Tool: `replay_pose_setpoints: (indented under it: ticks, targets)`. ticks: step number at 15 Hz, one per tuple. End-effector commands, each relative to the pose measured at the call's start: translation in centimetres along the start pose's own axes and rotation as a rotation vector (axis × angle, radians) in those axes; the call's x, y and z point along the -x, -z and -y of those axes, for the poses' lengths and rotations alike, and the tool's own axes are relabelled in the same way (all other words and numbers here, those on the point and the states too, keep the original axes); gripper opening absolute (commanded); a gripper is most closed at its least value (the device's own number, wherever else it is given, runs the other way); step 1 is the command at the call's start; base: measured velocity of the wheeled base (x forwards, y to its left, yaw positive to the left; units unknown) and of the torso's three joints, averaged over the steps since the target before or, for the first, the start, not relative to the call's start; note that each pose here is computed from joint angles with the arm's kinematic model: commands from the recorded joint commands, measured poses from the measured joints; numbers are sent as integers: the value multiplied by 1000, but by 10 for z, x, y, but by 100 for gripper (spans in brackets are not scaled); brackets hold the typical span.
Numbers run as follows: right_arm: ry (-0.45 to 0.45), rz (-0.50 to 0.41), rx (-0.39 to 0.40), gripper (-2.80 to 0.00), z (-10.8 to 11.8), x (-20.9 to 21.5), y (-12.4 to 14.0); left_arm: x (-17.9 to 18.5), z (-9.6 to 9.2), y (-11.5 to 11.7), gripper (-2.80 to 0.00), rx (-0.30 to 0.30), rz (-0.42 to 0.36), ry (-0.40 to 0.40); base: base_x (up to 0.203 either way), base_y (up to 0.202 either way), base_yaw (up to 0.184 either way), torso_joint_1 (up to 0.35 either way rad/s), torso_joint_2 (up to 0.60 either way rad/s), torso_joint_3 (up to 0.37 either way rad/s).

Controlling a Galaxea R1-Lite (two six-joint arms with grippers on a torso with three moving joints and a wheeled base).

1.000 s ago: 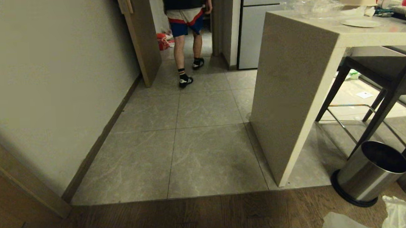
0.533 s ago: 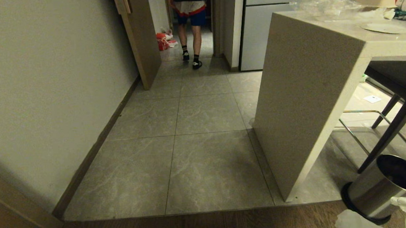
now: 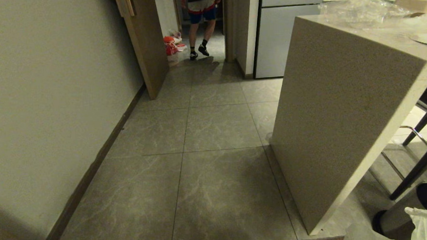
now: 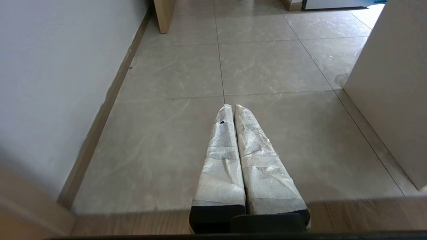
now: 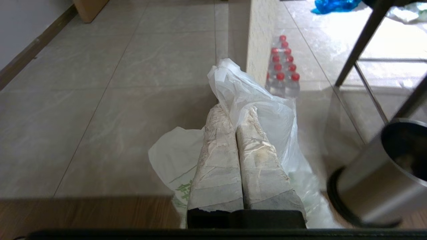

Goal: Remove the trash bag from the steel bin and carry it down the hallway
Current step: Put the trash bag at the door

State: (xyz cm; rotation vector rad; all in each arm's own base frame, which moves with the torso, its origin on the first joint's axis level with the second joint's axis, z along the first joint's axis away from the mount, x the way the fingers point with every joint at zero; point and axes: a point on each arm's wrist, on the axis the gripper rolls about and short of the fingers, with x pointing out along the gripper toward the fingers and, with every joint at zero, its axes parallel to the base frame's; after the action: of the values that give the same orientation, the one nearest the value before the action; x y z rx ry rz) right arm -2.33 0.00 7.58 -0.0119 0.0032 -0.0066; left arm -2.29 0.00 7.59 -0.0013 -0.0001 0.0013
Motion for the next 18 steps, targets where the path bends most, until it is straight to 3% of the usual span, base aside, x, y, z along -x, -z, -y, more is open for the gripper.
replay_pose_setpoints:
  ticks: [1, 11, 18]
  targets:
    - [1, -1, 0, -280, 0, 0, 0, 0, 0, 0, -280, 0, -1, 0, 189, 0, 0, 2, 2, 7]
    - [1, -1, 0, -280, 0, 0, 0, 0, 0, 0, -280, 2, -2, 1, 189, 0, 0, 3, 3, 2]
    - [1, -1, 0, -280, 0, 0, 0, 0, 0, 0, -280, 2, -2, 0, 16, 0, 0, 1, -1, -1]
